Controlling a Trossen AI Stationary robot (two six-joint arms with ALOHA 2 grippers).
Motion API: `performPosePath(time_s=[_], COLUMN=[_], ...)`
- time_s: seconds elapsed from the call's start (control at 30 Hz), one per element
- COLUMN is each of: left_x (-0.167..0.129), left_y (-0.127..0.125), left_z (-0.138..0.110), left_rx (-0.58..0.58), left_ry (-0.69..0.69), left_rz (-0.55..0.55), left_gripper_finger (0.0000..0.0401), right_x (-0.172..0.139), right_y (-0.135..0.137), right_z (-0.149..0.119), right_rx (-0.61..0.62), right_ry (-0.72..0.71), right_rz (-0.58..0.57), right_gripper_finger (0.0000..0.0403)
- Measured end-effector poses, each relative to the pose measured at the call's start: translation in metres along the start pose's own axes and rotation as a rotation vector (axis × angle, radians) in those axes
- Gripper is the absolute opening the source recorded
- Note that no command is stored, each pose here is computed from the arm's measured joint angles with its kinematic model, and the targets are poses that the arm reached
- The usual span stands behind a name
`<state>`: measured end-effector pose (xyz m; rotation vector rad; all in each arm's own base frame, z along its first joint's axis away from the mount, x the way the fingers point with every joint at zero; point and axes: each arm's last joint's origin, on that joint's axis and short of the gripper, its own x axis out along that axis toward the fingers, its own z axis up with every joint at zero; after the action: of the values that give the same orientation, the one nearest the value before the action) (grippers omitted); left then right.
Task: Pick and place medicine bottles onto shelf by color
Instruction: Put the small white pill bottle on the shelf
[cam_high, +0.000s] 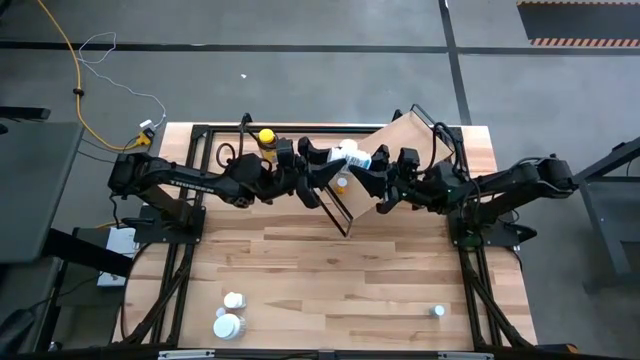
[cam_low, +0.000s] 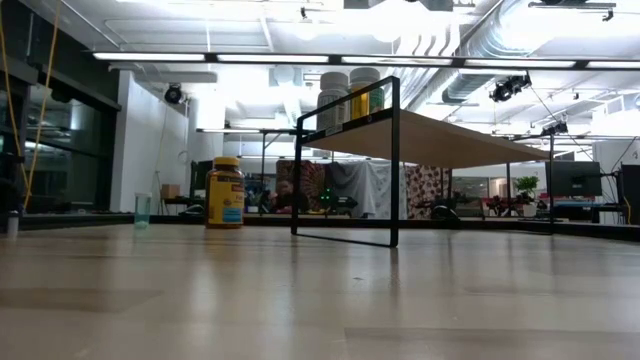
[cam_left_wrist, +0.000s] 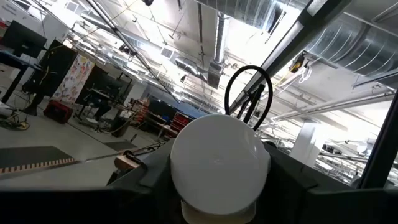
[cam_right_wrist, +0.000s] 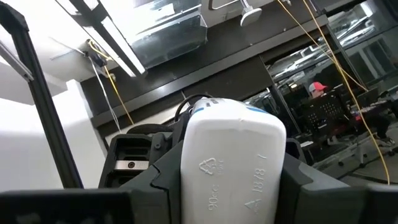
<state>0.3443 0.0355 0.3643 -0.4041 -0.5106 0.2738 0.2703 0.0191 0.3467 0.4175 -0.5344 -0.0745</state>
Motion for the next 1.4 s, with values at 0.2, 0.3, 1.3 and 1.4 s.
performPosePath(time_s=[0.2, 0.3, 1.3, 1.4], left_x=[0.0, -0.001, 0.085, 0.089], left_y=[0.001, 0.002, 0.023, 0.033], left_z=[-0.001, 0.005, -0.055, -0.073], left_rx=[0.02, 0.04, 0.452, 0.488], left_ry=[0.01, 0.013, 0.884, 0.936], left_rz=[-0.002, -0.002, 0.27, 0.328], left_gripper_finger=[0.0164, 0.0171, 0.0169, 0.0174], right_x=[-0.003, -0.01, -0.076, -0.076], right_y=[0.001, 0.002, 0.004, 0.004], right_z=[0.004, 0.014, 0.095, 0.095], right_rx=[-0.019, -0.054, -0.141, -0.136], right_ry=[0.04, 0.078, 0.104, 0.107], right_rz=[-0.009, -0.058, -0.288, -0.289], right_gripper_finger=[0.0164, 0.0198, 0.0271, 0.0271])
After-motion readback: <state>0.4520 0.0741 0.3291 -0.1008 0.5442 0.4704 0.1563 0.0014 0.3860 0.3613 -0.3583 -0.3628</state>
